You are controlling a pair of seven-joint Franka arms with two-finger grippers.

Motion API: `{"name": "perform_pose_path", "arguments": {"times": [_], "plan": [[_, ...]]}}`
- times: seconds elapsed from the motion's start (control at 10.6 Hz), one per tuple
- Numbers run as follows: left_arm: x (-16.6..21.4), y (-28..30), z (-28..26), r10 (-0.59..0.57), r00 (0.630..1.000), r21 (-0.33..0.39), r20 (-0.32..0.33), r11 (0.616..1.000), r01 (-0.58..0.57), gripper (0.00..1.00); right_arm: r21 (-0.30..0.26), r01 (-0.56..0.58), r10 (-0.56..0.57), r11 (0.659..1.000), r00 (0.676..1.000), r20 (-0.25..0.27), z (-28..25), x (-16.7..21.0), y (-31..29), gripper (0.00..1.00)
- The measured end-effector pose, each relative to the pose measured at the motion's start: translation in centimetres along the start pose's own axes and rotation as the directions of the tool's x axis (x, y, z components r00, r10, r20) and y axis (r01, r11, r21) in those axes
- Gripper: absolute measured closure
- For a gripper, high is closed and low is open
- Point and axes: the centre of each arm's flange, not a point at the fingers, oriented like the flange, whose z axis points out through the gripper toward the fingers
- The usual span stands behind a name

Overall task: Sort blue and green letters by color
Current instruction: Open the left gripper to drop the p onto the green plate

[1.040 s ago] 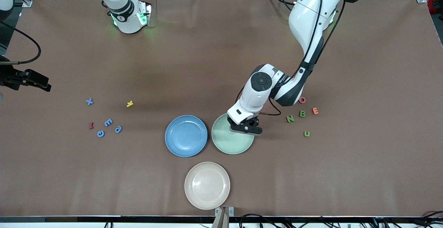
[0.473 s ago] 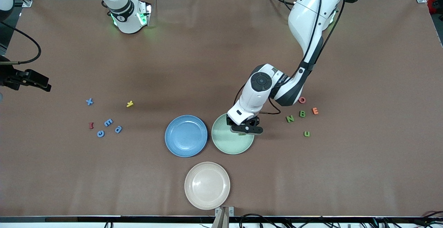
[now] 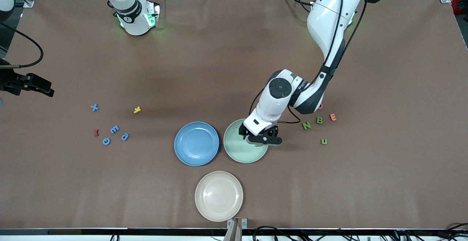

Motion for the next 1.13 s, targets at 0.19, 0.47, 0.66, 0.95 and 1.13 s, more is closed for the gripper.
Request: {"name": "perform_pose_path", "arguments": {"times": [0.19, 0.47, 0.66, 0.95, 1.13], "plan": [[2.6, -3.1, -1.5, -0.05, 0.999, 0.01, -0.021, 0.999, 0.05, 0.0, 0.0, 0.0, 0.0, 1.0, 1.0, 0.0, 0.0, 0.0, 0.0, 0.0], [7.5, -8.2, -6.6, -0.135, 0.987, 0.004, -0.092, 0.991, 0.136, 0.0, 0.0, 0.0, 0.0, 1.0, 1.0, 0.001, 0.0, 0.0, 0.0, 0.0], [8.3, -10.5, -7.7, -0.162, 0.984, 0.038, -0.075, 0.986, 0.165, 0.0, 0.0, 0.0, 0.0, 1.0, 1.0, 0.001, 0.0, 0.0, 0.0, 0.0], [8.3, -14.6, -6.4, -0.207, 0.978, 0.108, -0.027, 0.972, 0.209, 0.0, 0.0, 0.0, 0.0, 1.0, 1.0, 0.001, 0.1, 0.0, 0.0, 0.0], [8.1, -17.3, -5.8, -0.203, 0.978, 0.16, 0.041, 0.968, 0.195, 0.0, 0.0, 0.0, 0.0, 1.0, 1.0, 0.001, 0.1, 0.0, 0.0, 0.0]]}}
